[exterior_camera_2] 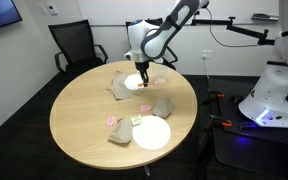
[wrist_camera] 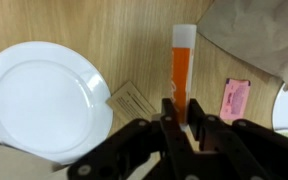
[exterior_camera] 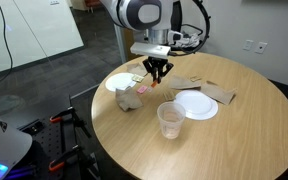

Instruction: Put the marker in the cup

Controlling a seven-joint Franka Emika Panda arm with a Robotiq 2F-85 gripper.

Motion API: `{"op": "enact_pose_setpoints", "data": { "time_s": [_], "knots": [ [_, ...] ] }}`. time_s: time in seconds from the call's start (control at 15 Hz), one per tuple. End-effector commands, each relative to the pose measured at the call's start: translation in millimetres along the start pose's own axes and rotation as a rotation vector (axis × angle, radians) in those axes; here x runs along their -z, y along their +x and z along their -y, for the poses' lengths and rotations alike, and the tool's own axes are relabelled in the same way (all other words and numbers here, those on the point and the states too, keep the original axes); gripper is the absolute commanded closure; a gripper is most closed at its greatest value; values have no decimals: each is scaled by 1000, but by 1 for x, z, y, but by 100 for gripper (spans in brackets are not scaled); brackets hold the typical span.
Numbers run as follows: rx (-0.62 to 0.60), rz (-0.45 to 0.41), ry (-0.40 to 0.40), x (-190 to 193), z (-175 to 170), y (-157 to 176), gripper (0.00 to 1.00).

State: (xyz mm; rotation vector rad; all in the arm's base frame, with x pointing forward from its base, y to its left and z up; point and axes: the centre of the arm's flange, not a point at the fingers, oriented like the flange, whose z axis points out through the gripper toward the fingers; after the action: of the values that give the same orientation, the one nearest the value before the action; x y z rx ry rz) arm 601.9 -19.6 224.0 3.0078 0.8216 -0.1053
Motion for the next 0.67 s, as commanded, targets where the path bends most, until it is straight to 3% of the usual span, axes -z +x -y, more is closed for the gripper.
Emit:
{"op": "enact_pose_setpoints", "data": {
  "time_s": [0.0, 0.53, 0.6],
  "knots": [
    [-107, -25, 5, 72, 11, -4, 95],
    [-273, -81, 32, 169, 35, -6, 95],
    [-231, -83, 16, 148, 28, -1, 81]
  ]
}}
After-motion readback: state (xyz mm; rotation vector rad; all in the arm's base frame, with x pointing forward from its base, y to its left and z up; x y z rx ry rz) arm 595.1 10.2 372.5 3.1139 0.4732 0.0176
